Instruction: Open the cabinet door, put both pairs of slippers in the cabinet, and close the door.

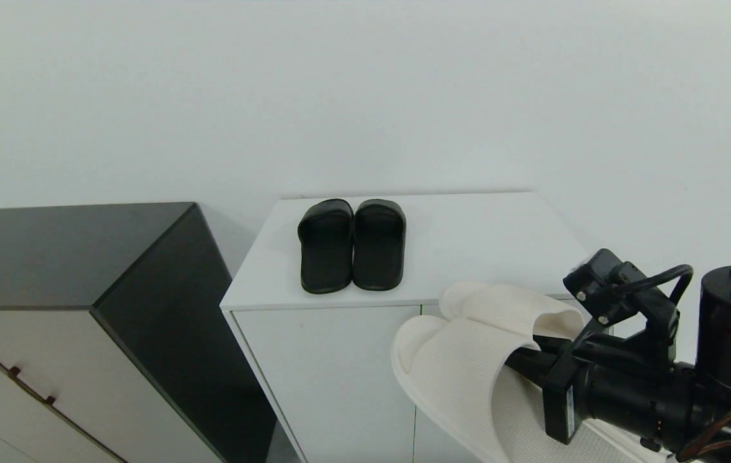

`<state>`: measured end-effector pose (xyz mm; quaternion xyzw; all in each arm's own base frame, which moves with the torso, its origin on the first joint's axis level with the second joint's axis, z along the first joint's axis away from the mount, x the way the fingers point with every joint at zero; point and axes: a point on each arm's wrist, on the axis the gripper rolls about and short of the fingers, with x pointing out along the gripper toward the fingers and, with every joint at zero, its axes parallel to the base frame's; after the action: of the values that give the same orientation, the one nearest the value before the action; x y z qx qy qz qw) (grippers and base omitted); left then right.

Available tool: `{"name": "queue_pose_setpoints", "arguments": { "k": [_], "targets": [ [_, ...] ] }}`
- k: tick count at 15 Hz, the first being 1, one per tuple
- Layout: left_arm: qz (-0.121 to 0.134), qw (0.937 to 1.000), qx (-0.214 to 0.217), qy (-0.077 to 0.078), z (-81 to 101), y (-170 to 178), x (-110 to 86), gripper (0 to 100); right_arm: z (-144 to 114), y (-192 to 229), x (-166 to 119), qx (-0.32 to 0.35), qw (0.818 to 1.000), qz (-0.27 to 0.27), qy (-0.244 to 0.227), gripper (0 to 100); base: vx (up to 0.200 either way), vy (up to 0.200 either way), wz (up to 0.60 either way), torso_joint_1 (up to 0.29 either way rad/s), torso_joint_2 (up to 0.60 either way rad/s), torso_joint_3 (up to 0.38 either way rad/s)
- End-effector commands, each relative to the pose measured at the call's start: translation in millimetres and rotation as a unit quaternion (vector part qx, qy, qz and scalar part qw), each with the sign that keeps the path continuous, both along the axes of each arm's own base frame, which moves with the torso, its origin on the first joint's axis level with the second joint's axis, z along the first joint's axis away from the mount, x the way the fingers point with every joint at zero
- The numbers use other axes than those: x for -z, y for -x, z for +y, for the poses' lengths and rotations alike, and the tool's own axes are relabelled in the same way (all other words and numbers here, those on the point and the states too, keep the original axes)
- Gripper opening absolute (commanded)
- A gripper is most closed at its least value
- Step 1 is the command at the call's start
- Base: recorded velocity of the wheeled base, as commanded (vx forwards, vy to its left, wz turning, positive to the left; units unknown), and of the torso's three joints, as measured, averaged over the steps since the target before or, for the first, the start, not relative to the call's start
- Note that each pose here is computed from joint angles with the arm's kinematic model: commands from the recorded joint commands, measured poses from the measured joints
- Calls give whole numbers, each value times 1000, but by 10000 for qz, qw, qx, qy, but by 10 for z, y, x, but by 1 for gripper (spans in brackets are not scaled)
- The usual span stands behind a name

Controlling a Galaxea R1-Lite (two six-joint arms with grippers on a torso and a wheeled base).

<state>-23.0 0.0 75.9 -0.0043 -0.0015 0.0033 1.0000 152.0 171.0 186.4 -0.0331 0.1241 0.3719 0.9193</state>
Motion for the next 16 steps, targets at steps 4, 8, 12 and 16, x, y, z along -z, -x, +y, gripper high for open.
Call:
{"name": "queue_pose_setpoints", "arguments": {
  "k": [4, 8, 12, 16],
  "targets": [
    [7, 10000, -5, 3, 0, -1, 0, 0, -36, 46, 22, -131, 9999, -31, 64, 0, 0, 0, 0, 0, 0, 0],
    [7, 10000, 2, 3, 0, -1, 0, 0, -35, 49, 49, -197, 9998, -25, 80, 0, 0, 0, 0, -167, 398, 227],
    [7, 10000, 2, 3, 0, -1, 0, 0, -38, 78, 79, -321, 9994, -6, 137, 0, 0, 0, 0, -223, 544, 314],
    [0, 10000, -21, -12, 0, -1, -1, 0, -34, 81, 104, -435, 9989, 18, 176, 0, 0, 0, 0, -204, 522, 311]
  ]
}}
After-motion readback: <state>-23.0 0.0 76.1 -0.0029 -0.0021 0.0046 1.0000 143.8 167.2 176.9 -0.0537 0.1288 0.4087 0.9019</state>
